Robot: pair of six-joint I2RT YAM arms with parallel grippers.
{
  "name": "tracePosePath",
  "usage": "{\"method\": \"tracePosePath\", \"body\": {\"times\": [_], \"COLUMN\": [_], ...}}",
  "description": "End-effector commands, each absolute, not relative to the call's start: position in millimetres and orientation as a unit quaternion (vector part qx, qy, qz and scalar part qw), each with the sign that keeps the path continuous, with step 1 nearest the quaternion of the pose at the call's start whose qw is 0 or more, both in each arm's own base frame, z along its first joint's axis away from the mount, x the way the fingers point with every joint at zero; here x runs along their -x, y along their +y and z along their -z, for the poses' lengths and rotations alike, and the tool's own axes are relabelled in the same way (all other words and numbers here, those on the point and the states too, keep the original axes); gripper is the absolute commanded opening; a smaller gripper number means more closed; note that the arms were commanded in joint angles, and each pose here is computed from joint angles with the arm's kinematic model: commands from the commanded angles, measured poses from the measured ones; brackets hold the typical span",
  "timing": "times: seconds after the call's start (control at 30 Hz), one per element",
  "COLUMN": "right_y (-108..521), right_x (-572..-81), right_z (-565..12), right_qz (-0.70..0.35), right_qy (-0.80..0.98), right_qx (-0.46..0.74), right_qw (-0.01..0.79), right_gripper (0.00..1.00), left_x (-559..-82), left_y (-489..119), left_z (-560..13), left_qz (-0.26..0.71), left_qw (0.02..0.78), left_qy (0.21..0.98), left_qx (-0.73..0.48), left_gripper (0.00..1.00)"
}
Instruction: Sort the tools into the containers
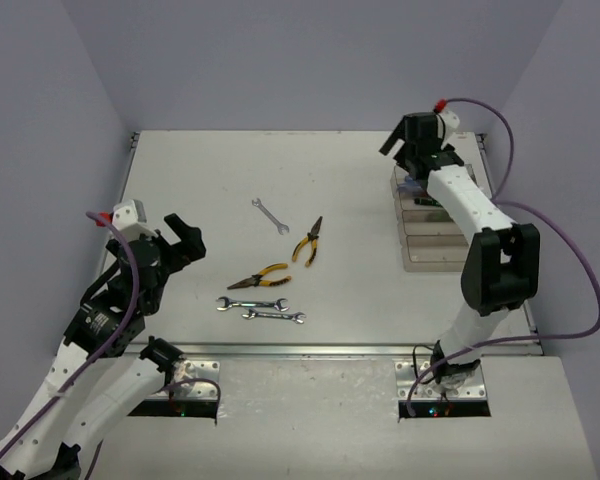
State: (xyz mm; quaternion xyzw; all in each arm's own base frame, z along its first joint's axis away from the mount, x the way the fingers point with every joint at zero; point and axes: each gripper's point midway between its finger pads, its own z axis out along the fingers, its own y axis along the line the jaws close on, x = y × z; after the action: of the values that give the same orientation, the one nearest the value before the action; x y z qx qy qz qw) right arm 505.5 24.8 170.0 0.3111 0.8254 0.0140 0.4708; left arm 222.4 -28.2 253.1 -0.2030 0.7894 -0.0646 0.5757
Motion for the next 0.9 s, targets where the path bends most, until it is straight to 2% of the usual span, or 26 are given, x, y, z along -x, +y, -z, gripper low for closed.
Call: {"method": "tracePosePath", "body": {"times": [0.0,0.13,0.23,0.33,0.43,0.73,0.8,0.87], "right_y": [116.1,187.5,213.6,241.1,261.5,276.7,276.5,271.9], "right_x": [-449.2,-392.1,-364.3,-353.4,-352.7,-358.4,-359.9,-358.6], "right_z": [-200.5,-150.6,-121.9,-95.7,-72.1,-5.6,8.6,17.2], "right_qz": [-0.009,-0.062,-0.015,-0.036,-0.06,-0.045,-0.043,-0.04], "right_qy": [0.877,0.911,0.929,0.944,0.954,0.974,0.977,0.979], "right_qx": [-0.104,-0.018,0.02,0.033,0.039,0.013,0.001,-0.023], "right_qw": [0.469,0.406,0.369,0.327,0.292,0.223,0.208,0.197], "right_gripper": [0.99,0.99,0.99,0.97,0.85,0.64,0.57,0.44], "left_x": [-226.9,-230.1,-232.4,-232.9,-233.2,-232.3,-231.6,-230.9], "left_y": [-20.0,-22.2,-23.5,-24.4,-26.4,-27.5,-26.9,-26.3], "left_z": [-257.1,-253.0,-248.2,-247.2,-247.4,-248.9,-249.7,-250.2], "left_qz": [0.049,0.045,0.038,0.038,0.044,0.049,0.049,0.049], "left_qw": [0.579,0.573,0.565,0.563,0.565,0.566,0.568,0.569], "left_qy": [0.782,0.787,0.795,0.797,0.796,0.796,0.794,0.793], "left_qx": [0.227,0.223,0.219,0.218,0.214,0.21,0.211,0.212], "left_gripper": [1.0,1.0,1.0,1.0,1.0,1.0,1.0,1.0]}}
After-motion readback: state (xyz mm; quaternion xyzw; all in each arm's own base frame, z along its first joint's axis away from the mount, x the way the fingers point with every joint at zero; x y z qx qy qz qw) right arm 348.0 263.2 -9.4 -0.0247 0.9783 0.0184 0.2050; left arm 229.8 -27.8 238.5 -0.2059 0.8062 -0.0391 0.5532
